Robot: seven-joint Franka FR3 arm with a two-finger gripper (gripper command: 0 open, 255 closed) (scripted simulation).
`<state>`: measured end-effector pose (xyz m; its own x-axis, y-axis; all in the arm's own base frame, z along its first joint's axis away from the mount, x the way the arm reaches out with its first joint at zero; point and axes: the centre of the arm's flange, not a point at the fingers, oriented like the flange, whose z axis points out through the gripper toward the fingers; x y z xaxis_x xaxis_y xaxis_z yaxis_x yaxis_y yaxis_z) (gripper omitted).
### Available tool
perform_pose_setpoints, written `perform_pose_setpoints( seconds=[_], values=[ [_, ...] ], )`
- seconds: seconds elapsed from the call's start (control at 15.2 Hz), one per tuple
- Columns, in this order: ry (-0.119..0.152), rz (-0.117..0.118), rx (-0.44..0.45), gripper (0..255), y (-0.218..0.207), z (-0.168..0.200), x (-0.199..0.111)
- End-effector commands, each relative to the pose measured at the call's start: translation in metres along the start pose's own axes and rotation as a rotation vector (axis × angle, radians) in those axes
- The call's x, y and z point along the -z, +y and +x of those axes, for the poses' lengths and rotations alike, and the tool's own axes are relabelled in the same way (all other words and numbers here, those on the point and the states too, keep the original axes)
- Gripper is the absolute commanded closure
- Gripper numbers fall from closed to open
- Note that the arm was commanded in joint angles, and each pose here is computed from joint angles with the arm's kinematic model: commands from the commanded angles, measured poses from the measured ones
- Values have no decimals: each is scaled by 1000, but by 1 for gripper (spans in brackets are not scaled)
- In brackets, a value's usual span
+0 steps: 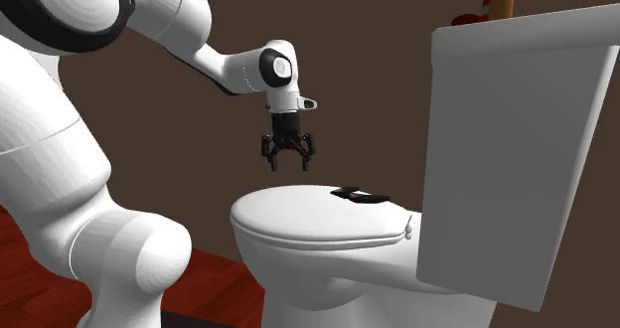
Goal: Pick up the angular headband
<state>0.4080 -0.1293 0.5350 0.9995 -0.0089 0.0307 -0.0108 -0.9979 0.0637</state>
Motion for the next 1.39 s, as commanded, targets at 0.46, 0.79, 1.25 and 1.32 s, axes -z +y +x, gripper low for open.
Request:
perform_pose_setpoints(
  seconds=[0.46,0.79,1.25,1.32],
  values=[
    [12,28,-19,0,84,80,-37],
    [18,45,-30,0,131,123,-58],
    [18,45,-30,0,130,122,-90],
    [18,45,-30,0,129,122,-98]
  ],
)
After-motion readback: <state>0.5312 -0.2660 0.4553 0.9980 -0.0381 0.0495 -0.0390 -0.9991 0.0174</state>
